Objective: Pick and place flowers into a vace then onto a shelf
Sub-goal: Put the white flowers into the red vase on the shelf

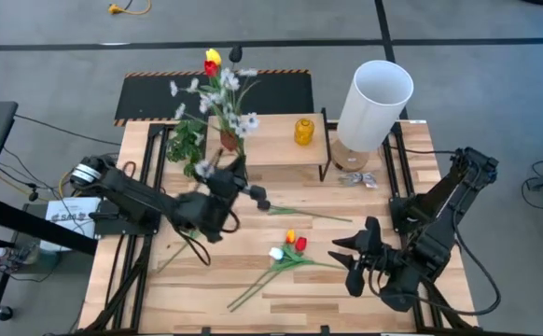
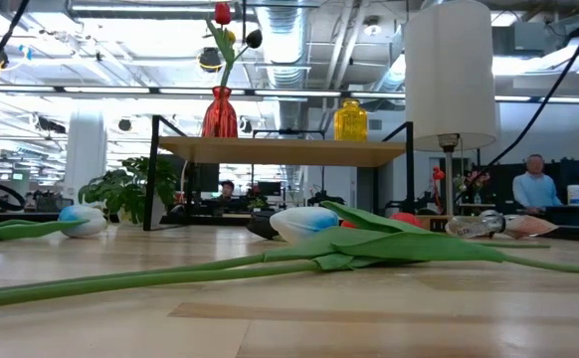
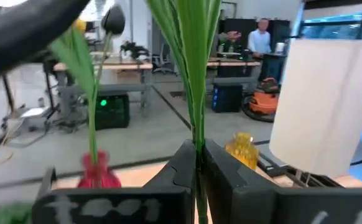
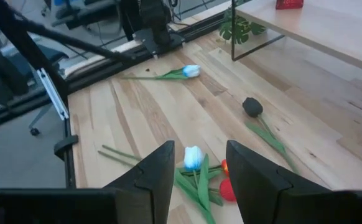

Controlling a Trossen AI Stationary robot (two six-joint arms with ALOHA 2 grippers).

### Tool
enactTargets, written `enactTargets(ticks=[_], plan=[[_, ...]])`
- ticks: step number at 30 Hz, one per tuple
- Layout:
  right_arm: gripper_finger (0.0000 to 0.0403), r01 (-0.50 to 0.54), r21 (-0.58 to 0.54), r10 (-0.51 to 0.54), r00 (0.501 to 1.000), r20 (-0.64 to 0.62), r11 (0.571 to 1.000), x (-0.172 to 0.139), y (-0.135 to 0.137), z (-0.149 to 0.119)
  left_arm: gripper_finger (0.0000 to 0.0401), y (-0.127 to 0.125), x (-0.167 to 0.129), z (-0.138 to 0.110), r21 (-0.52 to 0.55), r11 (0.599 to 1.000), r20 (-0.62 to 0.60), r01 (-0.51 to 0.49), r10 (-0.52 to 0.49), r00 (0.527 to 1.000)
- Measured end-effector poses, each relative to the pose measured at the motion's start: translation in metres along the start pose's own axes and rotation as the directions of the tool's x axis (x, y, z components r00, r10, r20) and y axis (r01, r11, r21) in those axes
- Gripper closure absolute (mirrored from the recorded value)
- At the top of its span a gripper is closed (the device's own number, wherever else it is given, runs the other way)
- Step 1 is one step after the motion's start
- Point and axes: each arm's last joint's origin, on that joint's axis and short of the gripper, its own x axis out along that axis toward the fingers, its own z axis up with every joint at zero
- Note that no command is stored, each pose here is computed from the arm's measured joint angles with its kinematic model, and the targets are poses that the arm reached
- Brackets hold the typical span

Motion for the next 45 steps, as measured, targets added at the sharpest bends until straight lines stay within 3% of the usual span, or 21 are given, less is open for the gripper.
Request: enactTargets(ticks=[7,12,14,17,22,30,38,45], plan=[[0.0273,0.031,-0.042,-0.032,0.999,-0.019,0.999,0.012,0.010,-0.017,0.0401,0.016,-0.001,0.034,-0.002,0.989,0.083,0.147,-0.147,0.986],[0.0275,0.034,-0.017,-0.034,0.999,-0.023,0.999,0.015,0.014,-0.022,0.0401,0.023,-0.003,0.049,-0.097,0.973,0.178,0.211,-0.191,0.965],[0.0275,0.024,-0.015,-0.024,0.999,-0.025,1.000,0.013,0.015,-0.023,0.0401,0.029,-0.003,0.051,-0.160,0.952,0.252,0.260,-0.215,0.943],[0.0275,0.006,-0.004,-0.006,1.000,-0.020,1.000,0.010,0.017,-0.024,0.0401,0.043,-0.003,0.046,-0.230,0.939,0.307,0.256,-0.179,0.935],[0.0276,-0.014,0.005,0.014,1.000,-0.017,1.000,0.007,0.019,-0.025,0.0401,0.047,-0.001,0.038,-0.183,0.948,0.320,0.261,-0.193,0.927],[0.0280,-0.006,0.009,0.006,1.000,-0.003,1.000,0.009,0.019,-0.024,0.0401,0.051,0.014,0.034,-0.075,0.994,0.201,0.078,-0.062,0.978],[0.0280,0.004,0.018,-0.004,1.000,0.006,1.000,0.011,0.018,-0.022,0.0401,0.057,0.035,0.034,0.071,0.996,0.183,-0.054,0.040,0.982],[0.0280,0.005,0.019,-0.005,1.000,0.012,1.000,0.011,0.018,-0.021,0.0401,0.066,0.060,0.035,0.035,0.989,0.194,-0.142,0.133,0.972]])
